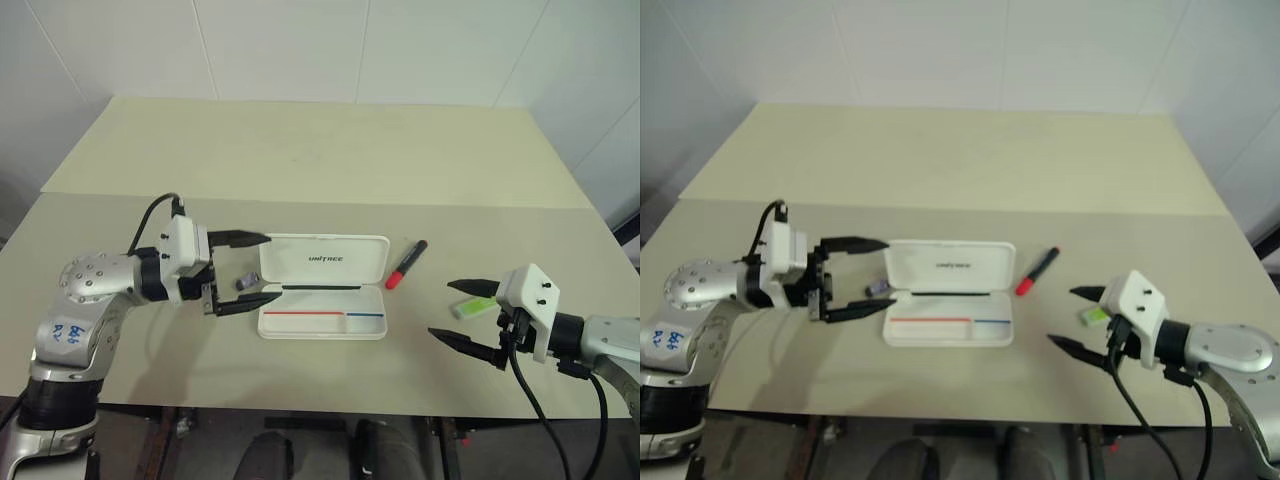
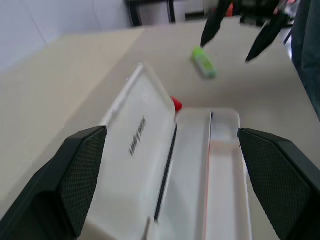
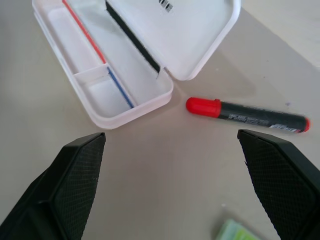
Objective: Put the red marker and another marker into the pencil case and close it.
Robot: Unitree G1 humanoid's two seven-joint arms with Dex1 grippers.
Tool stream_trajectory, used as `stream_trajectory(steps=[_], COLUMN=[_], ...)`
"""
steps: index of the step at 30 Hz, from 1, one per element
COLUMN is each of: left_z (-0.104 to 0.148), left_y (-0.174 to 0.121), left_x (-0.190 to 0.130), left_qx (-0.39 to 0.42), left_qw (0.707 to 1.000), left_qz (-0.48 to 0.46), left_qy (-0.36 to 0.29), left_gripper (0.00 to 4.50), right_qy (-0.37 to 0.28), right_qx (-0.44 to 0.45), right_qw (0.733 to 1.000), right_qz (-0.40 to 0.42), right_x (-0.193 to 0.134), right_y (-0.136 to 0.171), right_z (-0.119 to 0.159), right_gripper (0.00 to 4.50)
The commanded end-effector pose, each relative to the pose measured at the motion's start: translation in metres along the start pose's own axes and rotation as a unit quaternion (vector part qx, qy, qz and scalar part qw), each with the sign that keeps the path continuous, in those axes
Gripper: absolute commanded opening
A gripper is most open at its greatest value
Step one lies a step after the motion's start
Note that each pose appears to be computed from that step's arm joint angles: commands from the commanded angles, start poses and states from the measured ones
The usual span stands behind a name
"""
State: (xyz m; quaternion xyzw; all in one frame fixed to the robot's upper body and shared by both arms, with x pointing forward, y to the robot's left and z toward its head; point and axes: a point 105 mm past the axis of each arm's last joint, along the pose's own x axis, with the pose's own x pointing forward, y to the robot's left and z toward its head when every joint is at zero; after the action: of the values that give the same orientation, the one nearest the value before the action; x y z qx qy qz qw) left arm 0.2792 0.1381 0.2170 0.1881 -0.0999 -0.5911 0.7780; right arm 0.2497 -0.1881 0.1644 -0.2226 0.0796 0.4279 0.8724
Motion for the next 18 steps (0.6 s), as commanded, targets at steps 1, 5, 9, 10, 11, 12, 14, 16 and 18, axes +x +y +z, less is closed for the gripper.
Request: stream_trajectory(steps=[1,5,9,10,11,12,14,16,18], left_z=[0.005,0.002,0.005,0.006,0.007,0.007,0.006,0.006,0.006], left_y=[0.001,0.010,0.019,0.023,0.025,0.025,0.029,0.034,0.040], left_x=[0.004,0.008,0.015,0.016,0.018,0.019,0.020,0.019,0.016], left_qx=[0.014,0.027,0.028,0.022,0.021,0.021,0.019,0.018,0.018], left_qw=[0.999,0.999,0.996,0.995,0.994,0.993,0.993,0.991,0.991], left_qz=[-0.015,-0.013,-0.005,0.003,0.005,0.004,0.007,0.009,0.002], left_qy=[-0.025,-0.044,-0.085,-0.100,-0.109,-0.113,-0.120,-0.129,-0.133], left_gripper=[4.47,4.47,4.47,4.47,4.47,4.47,4.47,4.47,4.47], right_qy=[-0.017,-0.019,-0.014,-0.012,-0.006,0.003,0.014,0.020,0.021], right_qx=[-0.011,-0.015,-0.011,-0.006,0.001,0.007,0.015,0.029,0.052], right_qw=[1.000,0.998,0.992,0.990,0.988,0.987,0.984,0.981,0.977], right_qz=[-0.022,-0.063,-0.123,-0.140,-0.153,-0.162,-0.176,-0.190,-0.207], right_x=[0.003,0.010,0.019,0.022,0.024,0.026,0.029,0.033,0.038], right_y=[-0.004,-0.013,-0.031,-0.036,-0.040,-0.042,-0.046,-0.049,-0.052], right_z=[0.008,0.008,0.007,0.007,0.005,0.002,0.000,-0.001,0.001], right_gripper=[4.50,4.50,4.50,4.50,4.50,4.50,4.50,4.50,4.50])
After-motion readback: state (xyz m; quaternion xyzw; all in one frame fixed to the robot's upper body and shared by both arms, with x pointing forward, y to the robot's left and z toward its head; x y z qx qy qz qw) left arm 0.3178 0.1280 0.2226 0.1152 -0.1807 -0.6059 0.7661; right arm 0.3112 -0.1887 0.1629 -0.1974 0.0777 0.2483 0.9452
